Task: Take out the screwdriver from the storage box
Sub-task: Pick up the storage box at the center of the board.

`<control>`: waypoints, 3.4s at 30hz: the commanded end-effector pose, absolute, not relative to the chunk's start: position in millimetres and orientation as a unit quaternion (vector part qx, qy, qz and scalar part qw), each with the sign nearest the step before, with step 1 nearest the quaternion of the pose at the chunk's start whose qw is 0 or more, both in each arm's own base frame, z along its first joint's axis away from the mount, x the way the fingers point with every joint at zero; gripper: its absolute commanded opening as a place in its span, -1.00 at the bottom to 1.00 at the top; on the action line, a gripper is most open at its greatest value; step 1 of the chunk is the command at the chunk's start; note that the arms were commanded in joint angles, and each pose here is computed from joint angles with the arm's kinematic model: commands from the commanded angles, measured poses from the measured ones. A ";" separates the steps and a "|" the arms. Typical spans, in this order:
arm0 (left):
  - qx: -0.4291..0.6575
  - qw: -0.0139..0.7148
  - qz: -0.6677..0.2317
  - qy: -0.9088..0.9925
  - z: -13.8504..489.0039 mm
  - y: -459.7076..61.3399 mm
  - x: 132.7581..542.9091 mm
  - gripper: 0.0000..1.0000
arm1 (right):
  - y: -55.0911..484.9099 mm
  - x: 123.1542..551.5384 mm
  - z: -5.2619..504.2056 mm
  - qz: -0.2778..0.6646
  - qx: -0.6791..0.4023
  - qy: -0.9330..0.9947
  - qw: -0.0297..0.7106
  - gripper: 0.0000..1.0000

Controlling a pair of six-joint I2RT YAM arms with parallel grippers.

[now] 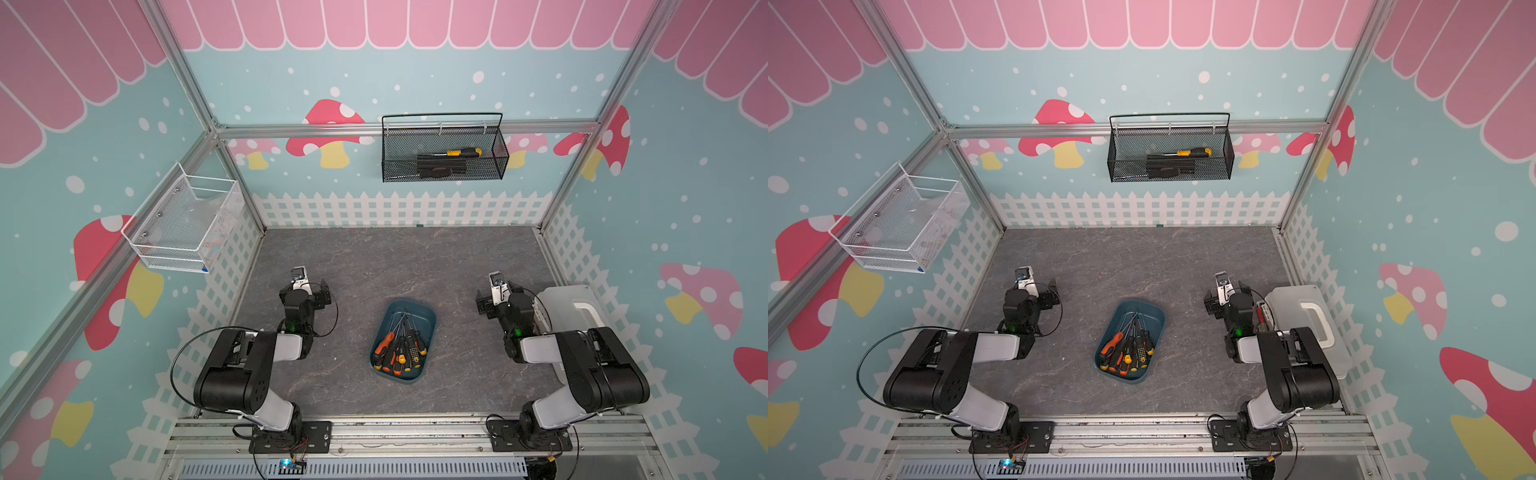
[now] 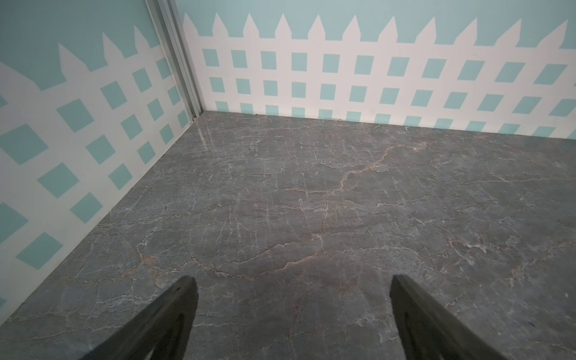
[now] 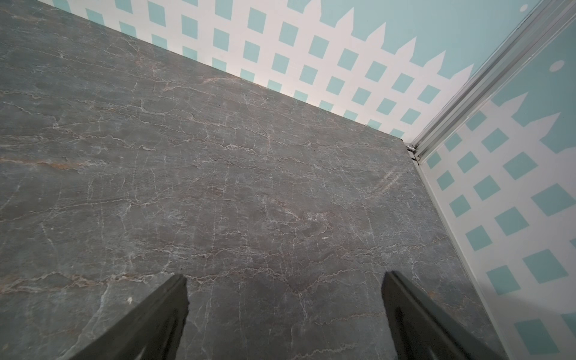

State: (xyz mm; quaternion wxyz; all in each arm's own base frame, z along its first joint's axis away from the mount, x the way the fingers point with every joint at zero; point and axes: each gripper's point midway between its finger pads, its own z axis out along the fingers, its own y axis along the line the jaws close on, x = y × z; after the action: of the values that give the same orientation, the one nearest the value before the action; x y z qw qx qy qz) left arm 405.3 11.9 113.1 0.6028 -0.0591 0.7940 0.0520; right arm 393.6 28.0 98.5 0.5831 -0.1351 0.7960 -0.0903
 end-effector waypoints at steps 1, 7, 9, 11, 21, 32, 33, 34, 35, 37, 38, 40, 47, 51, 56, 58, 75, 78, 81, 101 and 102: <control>-0.054 0.604 0.053 0.793 115.6 12.6 403.0 0.98 | 26.7 389.2 99.1 -0.092 -0.138 0.795 0.583 0.98; -0.055 0.604 0.052 0.793 115.5 13.0 403.2 0.98 | 26.5 389.6 98.6 -0.091 -0.138 0.796 0.582 0.97; -0.062 0.603 0.047 0.794 115.2 16.3 402.8 0.98 | 25.2 389.8 98.8 -0.094 -0.134 0.797 0.581 0.97; -0.065 0.608 0.061 0.789 119.7 16.5 401.9 0.98 | 18.5 390.2 98.8 -0.104 -0.117 0.800 0.579 0.98; -0.103 0.577 0.189 0.788 189.8 -6.4 384.3 0.98 | 9.7 393.3 120.6 -0.117 -0.093 0.817 0.556 0.98; -0.098 0.485 0.086 0.865 216.8 -45.6 370.0 0.98 | 50.0 372.9 163.1 0.008 -0.094 0.905 0.415 0.98; -0.088 0.473 0.073 0.873 214.5 -53.2 369.2 0.98 | 56.5 368.7 164.6 0.018 -0.102 0.907 0.409 0.98; -0.078 0.460 0.059 0.882 212.3 -61.4 367.6 0.98 | 64.4 361.8 167.2 0.027 -0.109 0.909 0.402 0.98; -0.067 0.446 0.045 0.891 209.1 -70.2 365.7 0.98 | 72.2 355.1 170.2 0.036 -0.116 0.909 0.399 0.98; -0.052 0.422 0.020 0.905 202.4 -84.6 360.8 0.98 | 85.7 341.7 175.3 0.047 -0.129 0.909 0.393 0.98; -0.049 0.407 0.005 0.912 197.0 -90.5 358.3 0.98 | 93.3 334.3 178.0 0.055 -0.136 0.909 0.391 0.98; -0.026 0.377 -0.028 0.926 185.3 -113.3 350.0 0.98 | 107.7 321.4 181.9 0.068 -0.153 0.908 0.385 0.98; 0.035 0.269 -0.089 0.958 131.5 -173.1 321.1 0.91 | 140.9 279.2 182.0 0.105 -0.187 0.907 0.362 0.98; 0.074 0.250 -0.090 0.961 118.4 -201.1 312.2 0.88 | 150.8 259.1 178.1 0.120 -0.195 0.907 0.353 0.98; 0.094 0.230 -0.090 0.964 105.0 -220.4 312.6 0.81 | 156.9 242.7 172.0 0.125 -0.206 0.909 0.341 0.98; 0.096 0.224 -0.088 0.966 100.3 -224.0 314.1 0.77 | 157.4 238.6 169.5 0.124 -0.207 0.910 0.337 0.98; 0.079 0.200 -0.063 0.975 68.5 -234.8 351.4 0.12 | 154.6 224.7 168.2 0.129 -0.211 0.911 0.331 0.94; 0.075 0.197 -0.060 0.976 64.4 -233.7 356.0 -0.02 | 154.2 223.7 167.2 0.129 -0.212 0.911 0.329 0.92; 0.070 0.196 -0.059 0.976 61.0 -232.2 358.4 -0.21 | 154.1 223.4 165.8 0.129 -0.212 0.912 0.327 0.91; -0.004 0.288 -0.033 0.957 103.9 -197.9 366.9 -1.00 | 167.2 226.1 178.2 0.135 -0.249 0.906 0.316 0.77; -0.011 0.296 -0.032 0.954 106.5 -195.2 366.7 -1.00 | 170.9 226.8 180.4 0.137 -0.256 0.904 0.315 0.76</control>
State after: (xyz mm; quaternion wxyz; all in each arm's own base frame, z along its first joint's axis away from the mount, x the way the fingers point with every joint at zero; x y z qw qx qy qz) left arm 351.7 -209.5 78.0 0.2335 0.0299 0.9710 -0.0418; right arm 227.3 161.2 168.1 0.3129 -0.2312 0.9123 0.1274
